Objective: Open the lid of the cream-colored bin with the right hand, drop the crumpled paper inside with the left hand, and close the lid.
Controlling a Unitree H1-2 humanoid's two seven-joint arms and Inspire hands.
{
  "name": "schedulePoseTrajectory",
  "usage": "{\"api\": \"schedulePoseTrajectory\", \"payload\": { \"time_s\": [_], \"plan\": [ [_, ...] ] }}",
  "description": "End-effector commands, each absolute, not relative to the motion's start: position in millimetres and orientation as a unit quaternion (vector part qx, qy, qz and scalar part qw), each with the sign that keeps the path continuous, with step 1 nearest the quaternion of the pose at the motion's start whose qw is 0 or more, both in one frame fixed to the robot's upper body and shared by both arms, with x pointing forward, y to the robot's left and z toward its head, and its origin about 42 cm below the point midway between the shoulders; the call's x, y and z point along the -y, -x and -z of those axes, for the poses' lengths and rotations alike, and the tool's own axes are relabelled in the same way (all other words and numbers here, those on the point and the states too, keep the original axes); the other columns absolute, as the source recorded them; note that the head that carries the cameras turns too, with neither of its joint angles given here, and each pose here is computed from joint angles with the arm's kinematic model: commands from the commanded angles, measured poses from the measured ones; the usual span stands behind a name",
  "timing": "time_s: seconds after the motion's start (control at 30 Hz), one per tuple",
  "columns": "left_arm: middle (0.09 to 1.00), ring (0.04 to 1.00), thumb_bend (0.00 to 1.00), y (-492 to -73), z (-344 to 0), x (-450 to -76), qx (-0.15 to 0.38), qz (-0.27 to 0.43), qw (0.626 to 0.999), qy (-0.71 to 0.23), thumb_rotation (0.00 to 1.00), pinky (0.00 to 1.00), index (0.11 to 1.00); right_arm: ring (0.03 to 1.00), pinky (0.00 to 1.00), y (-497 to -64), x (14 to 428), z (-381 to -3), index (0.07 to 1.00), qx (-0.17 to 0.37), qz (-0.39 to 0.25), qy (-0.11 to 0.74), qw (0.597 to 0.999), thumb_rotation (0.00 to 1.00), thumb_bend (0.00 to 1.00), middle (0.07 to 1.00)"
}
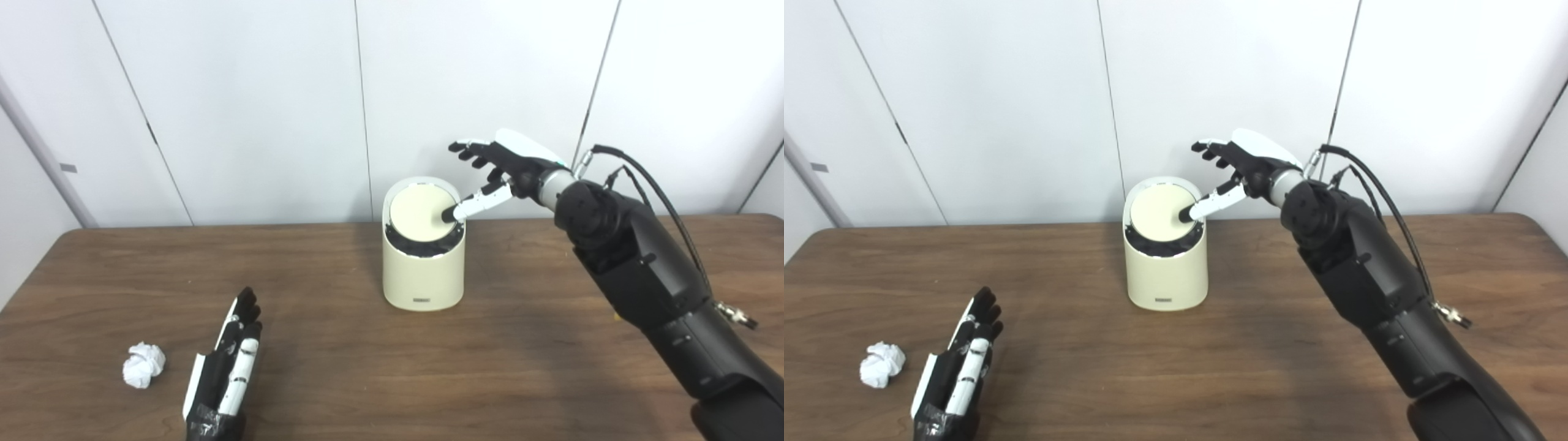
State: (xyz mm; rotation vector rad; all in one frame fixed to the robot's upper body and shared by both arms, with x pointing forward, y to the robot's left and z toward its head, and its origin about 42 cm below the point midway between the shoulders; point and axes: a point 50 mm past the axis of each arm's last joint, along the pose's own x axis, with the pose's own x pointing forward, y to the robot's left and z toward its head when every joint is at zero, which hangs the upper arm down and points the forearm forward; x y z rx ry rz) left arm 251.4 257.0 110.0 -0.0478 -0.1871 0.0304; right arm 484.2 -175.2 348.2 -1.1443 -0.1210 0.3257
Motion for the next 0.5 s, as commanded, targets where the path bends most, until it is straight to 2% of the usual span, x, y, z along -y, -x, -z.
{"api": "schedulePoseTrajectory", "payload": {
  "time_s": [0.0,0.23,0.47],
  "plan": [
    [1.0,1.0,0.3,-235.2,-72.0,-243.0,0.031,-0.018,0.998,0.047,0.68,1.0,1.0,0.882,0.76,-486.1,170.2,-389.3,0.89,0.096,-0.134,0.551,0.818,0.45,0.9,0.91],
    [1.0,1.0,0.29,-235.4,-70.6,-240.0,0.038,-0.017,0.998,0.051,0.68,1.0,1.0,0.921,0.83,-487.2,163.3,-391.3,0.891,0.09,-0.144,0.551,0.817,0.41,0.87,0.936],
    [1.0,1.0,0.32,-235.6,-68.1,-237.1,0.034,-0.02,0.998,0.051,0.68,1.0,1.0,0.918,0.83,-487.6,153.4,-396.4,0.893,0.093,-0.149,0.569,0.803,0.43,0.87,0.936]
  ]
}}
